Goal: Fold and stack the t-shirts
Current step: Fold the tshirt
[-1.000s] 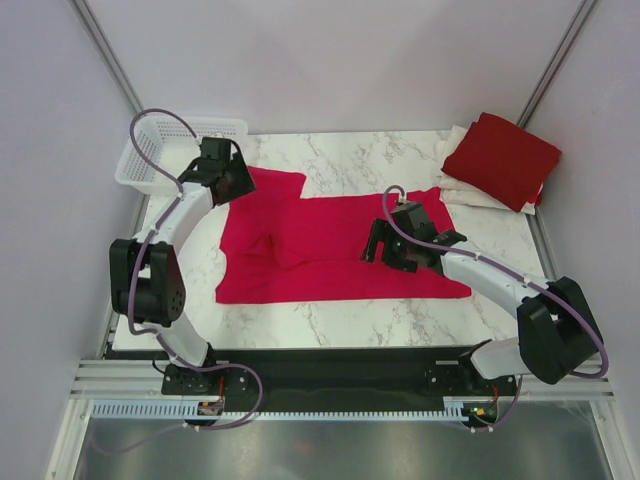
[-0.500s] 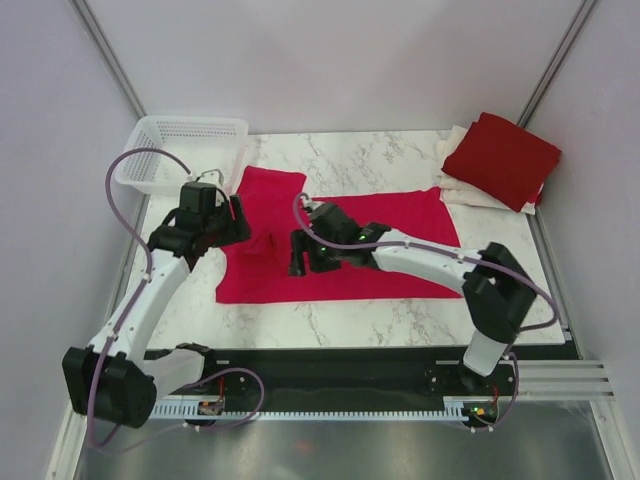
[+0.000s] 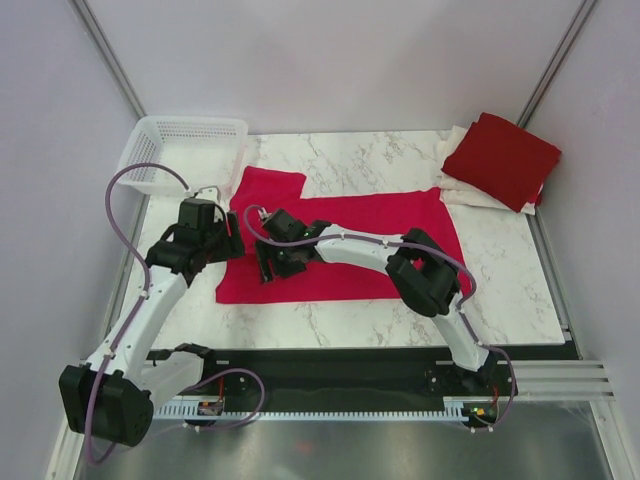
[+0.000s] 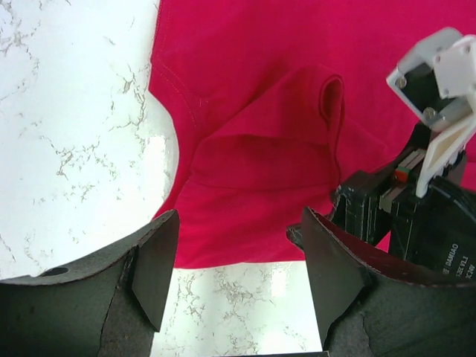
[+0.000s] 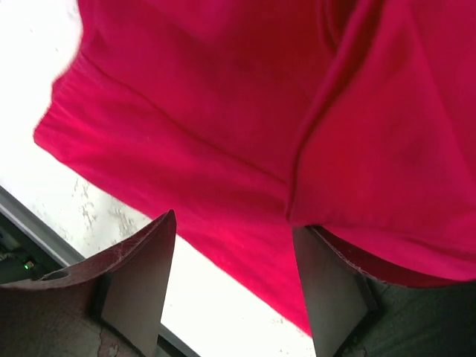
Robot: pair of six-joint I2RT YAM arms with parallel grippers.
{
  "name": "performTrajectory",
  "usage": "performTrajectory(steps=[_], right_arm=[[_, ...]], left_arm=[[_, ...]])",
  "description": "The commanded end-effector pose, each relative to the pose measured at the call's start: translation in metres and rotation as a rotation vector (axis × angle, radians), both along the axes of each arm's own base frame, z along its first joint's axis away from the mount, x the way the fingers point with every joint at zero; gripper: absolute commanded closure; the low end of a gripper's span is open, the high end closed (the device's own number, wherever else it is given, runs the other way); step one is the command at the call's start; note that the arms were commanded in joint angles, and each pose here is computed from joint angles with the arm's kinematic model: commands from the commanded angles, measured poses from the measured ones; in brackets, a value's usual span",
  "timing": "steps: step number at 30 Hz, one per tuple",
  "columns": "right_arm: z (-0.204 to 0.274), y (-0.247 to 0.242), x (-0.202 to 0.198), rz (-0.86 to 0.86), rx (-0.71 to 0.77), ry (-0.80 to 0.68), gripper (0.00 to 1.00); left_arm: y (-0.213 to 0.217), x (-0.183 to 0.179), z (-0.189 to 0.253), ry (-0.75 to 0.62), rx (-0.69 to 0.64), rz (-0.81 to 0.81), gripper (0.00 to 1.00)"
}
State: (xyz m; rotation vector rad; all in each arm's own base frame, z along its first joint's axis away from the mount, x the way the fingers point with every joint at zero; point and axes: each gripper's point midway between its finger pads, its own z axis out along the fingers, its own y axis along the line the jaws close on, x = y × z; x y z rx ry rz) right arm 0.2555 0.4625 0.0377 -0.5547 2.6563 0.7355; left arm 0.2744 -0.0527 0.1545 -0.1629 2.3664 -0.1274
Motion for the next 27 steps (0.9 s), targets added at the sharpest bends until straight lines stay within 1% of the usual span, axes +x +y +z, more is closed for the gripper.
performTrajectory(steps=[1, 7, 10, 11, 13, 14, 15, 17, 18, 19, 20, 22, 23, 24, 25, 26, 27], right_arm=[[0.011, 0.002, 0.026, -0.013, -0.018, -0.066, 0.28], [0.009, -0.016, 0.062, -0.065, -0.032, -0.084, 0.28], [0.007, -0.029, 0.089, -0.101, -0.048, -0.099, 0.28], [-0.002, -0.035, 0.1, -0.118, -0.074, -0.112, 0.28], [0.006, -0.045, 0.131, -0.164, -0.082, -0.162, 0.27], [-0.003, -0.06, 0.153, -0.202, -0.13, -0.199, 0.27], [0.012, -0.061, 0.173, -0.225, -0.125, -0.244, 0.27], [0.013, -0.077, 0.202, -0.27, -0.151, -0.276, 0.27], [0.032, -0.078, 0.215, -0.282, -0.14, -0.313, 0.27], [0.039, -0.08, 0.219, -0.287, -0.134, -0.319, 0.26], [0.056, -0.083, 0.224, -0.297, -0.112, -0.34, 0.26], [0.072, -0.084, 0.221, -0.296, -0.092, -0.358, 0.24], [0.098, -0.084, 0.217, -0.295, -0.055, -0.378, 0.23], [0.094, -0.085, 0.207, -0.279, -0.047, -0.358, 0.23], [0.1, -0.087, 0.201, -0.283, -0.029, -0.351, 0.21], [0.127, -0.09, 0.194, -0.288, 0.011, -0.373, 0.21], [0.114, -0.097, 0.182, -0.287, -0.001, -0.343, 0.2]], left_arm=[[0.003, 0.007, 0.003, -0.026, 0.032, -0.021, 0.26], [0.002, 0.008, 0.002, -0.026, 0.031, -0.026, 0.26], [0.002, 0.009, 0.002, -0.024, 0.031, -0.028, 0.26], [0.002, 0.009, 0.0, -0.02, 0.032, -0.027, 0.26], [0.001, 0.009, 0.0, -0.016, 0.03, -0.031, 0.26], [0.001, 0.009, -0.001, -0.014, 0.03, -0.032, 0.26], [0.0, 0.01, -0.001, -0.013, 0.03, -0.034, 0.26], [0.0, 0.009, -0.002, -0.009, 0.027, -0.037, 0.26], [-0.001, 0.01, -0.002, -0.009, 0.024, -0.04, 0.27], [-0.002, 0.009, -0.003, -0.007, 0.021, -0.044, 0.27], [-0.003, 0.01, -0.003, -0.006, 0.018, -0.047, 0.27], [-0.007, 0.009, -0.005, 0.005, -0.003, -0.053, 0.27], [-0.01, 0.01, -0.006, 0.016, -0.015, -0.058, 0.27], [-0.014, 0.01, -0.008, 0.026, -0.028, -0.064, 0.27], [-0.016, 0.011, -0.008, 0.032, -0.039, -0.055, 0.27], [-0.021, 0.013, -0.011, 0.046, -0.04, -0.065, 0.27], [-0.023, 0.015, -0.011, 0.048, -0.036, -0.062, 0.27]])
